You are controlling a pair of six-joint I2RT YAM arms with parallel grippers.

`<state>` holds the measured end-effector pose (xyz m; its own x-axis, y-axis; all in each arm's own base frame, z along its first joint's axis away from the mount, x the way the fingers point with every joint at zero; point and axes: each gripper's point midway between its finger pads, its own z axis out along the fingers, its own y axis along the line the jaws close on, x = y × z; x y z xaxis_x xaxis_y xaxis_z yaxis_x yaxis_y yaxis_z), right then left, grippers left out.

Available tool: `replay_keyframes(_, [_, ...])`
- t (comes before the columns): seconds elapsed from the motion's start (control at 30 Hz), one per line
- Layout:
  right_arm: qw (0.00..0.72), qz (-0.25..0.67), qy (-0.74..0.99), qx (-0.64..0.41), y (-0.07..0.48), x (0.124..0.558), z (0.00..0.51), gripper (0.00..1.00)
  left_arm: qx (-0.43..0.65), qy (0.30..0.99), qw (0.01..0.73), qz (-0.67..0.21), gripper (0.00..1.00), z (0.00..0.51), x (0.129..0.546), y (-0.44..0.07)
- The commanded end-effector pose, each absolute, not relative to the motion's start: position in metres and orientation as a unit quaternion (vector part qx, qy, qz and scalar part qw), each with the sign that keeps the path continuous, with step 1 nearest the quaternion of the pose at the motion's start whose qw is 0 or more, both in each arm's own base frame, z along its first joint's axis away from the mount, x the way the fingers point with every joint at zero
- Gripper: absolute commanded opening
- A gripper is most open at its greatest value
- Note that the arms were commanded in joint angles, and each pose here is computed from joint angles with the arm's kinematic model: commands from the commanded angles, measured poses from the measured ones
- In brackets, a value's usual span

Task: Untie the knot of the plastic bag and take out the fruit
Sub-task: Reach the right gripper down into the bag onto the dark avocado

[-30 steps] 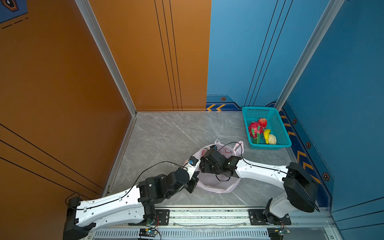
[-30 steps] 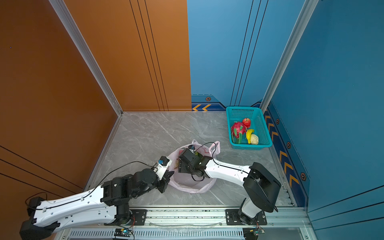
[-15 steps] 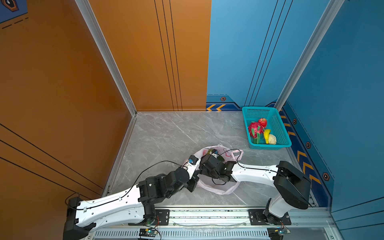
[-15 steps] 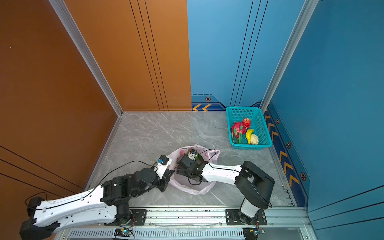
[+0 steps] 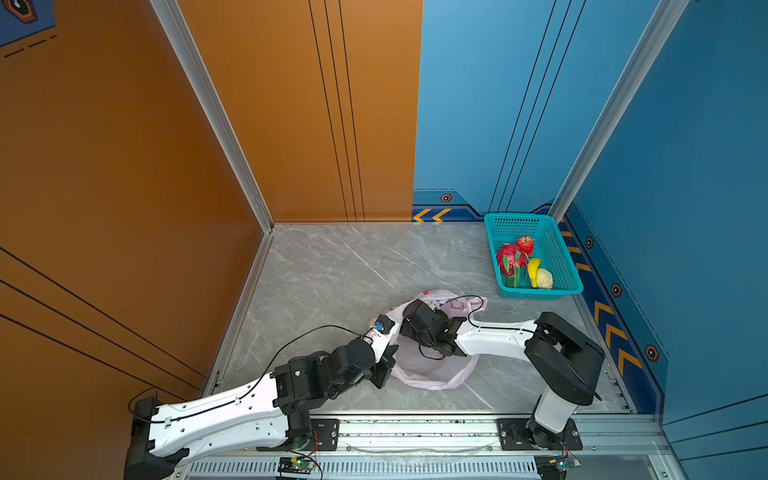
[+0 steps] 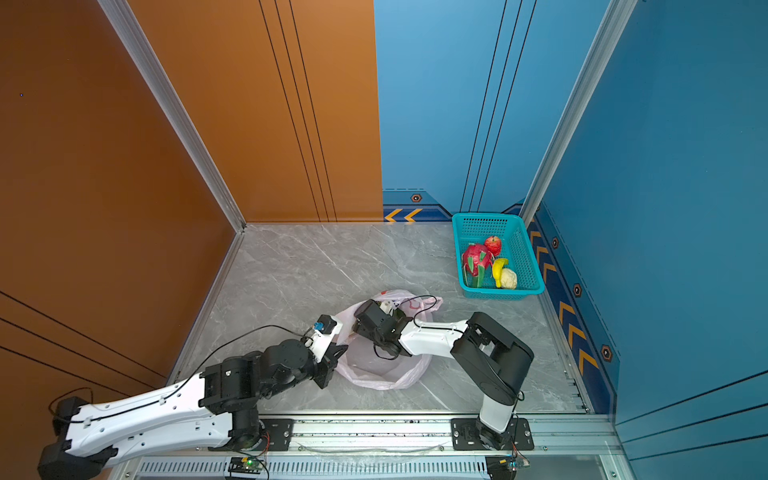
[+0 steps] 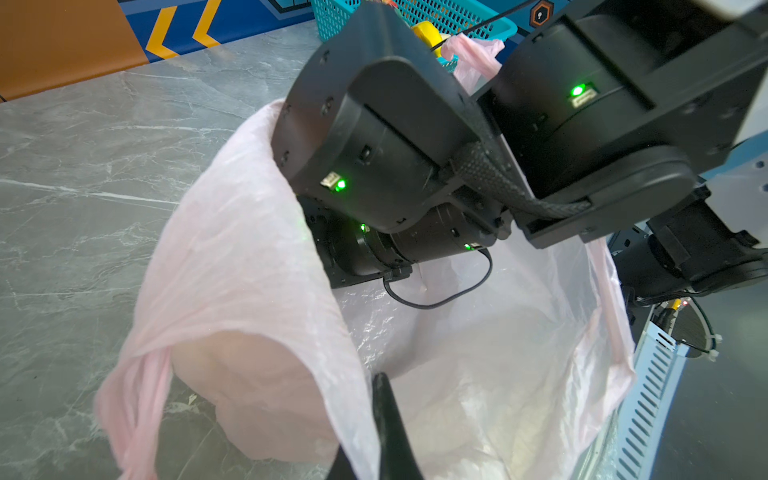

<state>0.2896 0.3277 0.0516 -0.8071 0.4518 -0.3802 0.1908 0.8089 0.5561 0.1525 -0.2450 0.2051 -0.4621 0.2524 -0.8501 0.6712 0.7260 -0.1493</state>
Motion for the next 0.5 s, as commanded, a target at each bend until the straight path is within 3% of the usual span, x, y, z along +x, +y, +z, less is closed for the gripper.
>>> replay_keyframes(0.0, [0.284,0.269,0.899,0.197,0.334,0.307,0.063,0.76,0.292,0.821,0.426,-0.244,0.0,0.198,0.15,-0.248])
replay_keyframes(0.33, [0.287,0.242,0.903,0.211,0.329,0.324,0.043,0.77,0.296,0.821,0.42,-0.249,0.0,0.197,0.148,-0.25])
replay_keyframes(0.47, [0.284,0.237,0.905,0.212,0.328,0.325,0.037,0.66,0.296,0.822,0.42,-0.247,0.0,0.198,0.148,-0.248])
